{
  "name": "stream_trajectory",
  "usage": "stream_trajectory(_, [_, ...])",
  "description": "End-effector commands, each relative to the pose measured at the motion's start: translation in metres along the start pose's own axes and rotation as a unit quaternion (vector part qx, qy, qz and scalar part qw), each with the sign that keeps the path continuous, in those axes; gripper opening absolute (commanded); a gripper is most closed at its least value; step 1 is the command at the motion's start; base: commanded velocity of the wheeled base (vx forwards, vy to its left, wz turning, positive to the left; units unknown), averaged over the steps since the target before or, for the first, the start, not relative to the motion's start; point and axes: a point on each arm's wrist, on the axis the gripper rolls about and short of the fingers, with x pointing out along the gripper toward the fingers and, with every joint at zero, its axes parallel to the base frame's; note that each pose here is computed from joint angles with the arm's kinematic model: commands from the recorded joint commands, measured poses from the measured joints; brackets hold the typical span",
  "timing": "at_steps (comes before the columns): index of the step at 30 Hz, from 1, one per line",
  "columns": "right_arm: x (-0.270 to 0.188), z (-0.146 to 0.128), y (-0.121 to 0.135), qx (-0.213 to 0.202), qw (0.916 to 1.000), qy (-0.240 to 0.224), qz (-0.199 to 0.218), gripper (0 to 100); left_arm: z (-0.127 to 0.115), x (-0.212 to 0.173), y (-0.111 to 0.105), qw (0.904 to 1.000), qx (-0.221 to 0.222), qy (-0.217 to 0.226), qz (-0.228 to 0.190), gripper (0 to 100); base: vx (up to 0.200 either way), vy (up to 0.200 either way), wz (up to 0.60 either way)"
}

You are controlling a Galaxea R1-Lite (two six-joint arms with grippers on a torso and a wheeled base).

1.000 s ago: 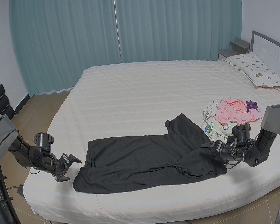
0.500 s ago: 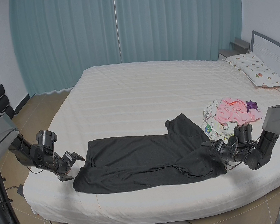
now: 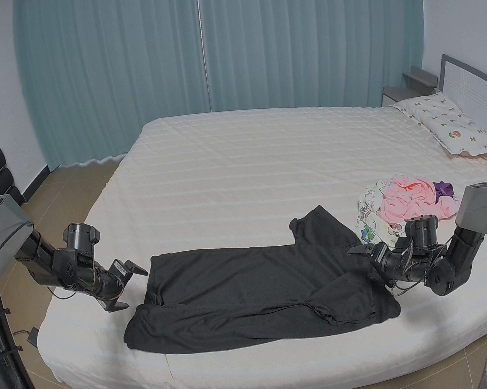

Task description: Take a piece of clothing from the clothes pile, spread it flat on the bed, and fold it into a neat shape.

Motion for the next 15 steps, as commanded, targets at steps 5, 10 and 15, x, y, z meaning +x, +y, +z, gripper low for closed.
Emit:
stream_trajectory(5, [0.001,0.001,0.001,-0.001,1.0000,-0.001,0.002,100,0.007,0.004,-0.003,1.0000,-0.004,-0.006,-0.005,100,0.000,0.000,0.00])
stream_trajectory(10, [0.001,0.000,0.000,-0.001,1.0000,0.000,0.001,100,0.014,0.006,-0.008,0.9990,-0.038,-0.024,-0.004,100,0.000,0.000,0.00])
stream_trajectory(15, [0.001,0.000,0.000,-0.001,1.0000,0.001,0.000,100,0.015,0.009,-0.009,0.9986,-0.044,-0.028,-0.002,100,0.000,0.000,0.00])
